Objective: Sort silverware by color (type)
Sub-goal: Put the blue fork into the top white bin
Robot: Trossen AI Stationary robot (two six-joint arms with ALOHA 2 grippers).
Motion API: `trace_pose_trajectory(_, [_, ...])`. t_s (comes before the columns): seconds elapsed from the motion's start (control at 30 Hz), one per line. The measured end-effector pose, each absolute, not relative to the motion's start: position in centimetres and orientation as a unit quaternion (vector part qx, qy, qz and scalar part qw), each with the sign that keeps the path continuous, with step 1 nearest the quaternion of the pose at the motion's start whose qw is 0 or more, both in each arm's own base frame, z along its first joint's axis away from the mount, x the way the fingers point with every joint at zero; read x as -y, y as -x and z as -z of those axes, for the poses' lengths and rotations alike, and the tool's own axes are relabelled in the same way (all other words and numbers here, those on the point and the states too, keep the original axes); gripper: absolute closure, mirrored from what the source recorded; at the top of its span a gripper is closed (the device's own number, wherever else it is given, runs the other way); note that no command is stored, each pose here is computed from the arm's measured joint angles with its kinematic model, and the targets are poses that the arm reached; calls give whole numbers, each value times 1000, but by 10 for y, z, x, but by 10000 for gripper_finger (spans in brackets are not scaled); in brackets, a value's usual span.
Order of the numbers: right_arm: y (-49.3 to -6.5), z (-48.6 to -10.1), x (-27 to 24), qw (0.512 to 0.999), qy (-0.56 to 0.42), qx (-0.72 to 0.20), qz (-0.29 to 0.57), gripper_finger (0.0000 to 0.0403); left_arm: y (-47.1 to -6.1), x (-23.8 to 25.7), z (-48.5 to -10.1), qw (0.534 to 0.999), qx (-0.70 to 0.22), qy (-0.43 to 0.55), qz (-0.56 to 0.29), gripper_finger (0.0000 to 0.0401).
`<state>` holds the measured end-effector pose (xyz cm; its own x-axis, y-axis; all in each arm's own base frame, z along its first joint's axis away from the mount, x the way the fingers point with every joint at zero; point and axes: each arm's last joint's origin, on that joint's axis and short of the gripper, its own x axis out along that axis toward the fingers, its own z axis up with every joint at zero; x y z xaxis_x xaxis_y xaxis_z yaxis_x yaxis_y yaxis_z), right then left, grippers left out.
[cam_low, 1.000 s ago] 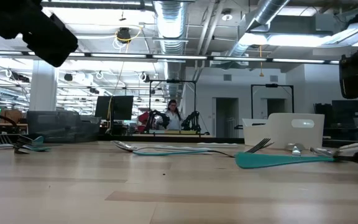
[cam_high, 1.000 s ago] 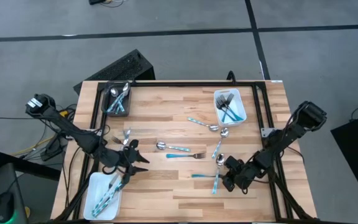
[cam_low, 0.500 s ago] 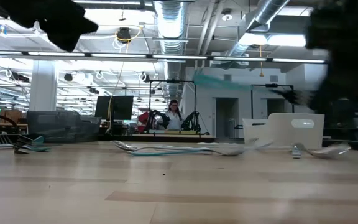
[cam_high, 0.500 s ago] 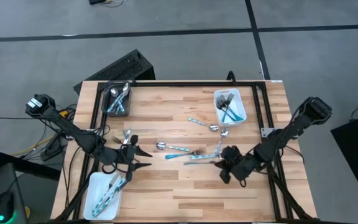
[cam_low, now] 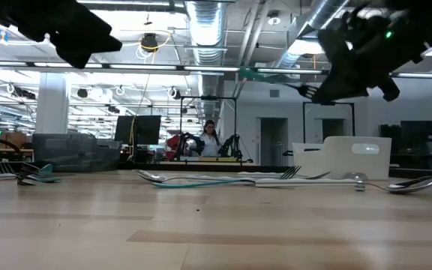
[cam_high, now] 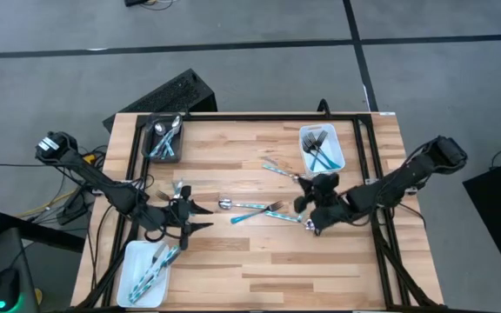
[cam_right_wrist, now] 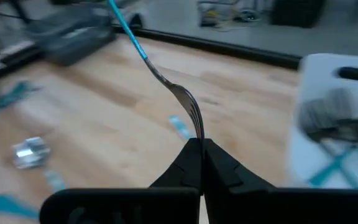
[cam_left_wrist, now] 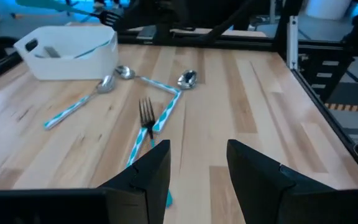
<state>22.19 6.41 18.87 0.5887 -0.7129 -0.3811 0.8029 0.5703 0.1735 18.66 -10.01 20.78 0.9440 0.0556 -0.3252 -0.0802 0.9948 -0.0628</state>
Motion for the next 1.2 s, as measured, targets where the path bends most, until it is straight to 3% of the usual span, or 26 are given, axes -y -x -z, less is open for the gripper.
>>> trace_pose_trajectory(0.4, [-203, -182, -17, 802, -128, -180, 556, 382, -203, 108, -171, 972, -216, 26, -84, 257])
trace_pose_trajectory(0.77, [-187, -177, 0, 747, -150, -213, 612, 379, -208, 111, -165, 973, -213, -6, -85, 257])
trace_pose_trajectory(1.2, [-182, -175, 16, 698, -201, -236, 645, 329, -208, 111, -165, 973, -213, -5, -86, 258])
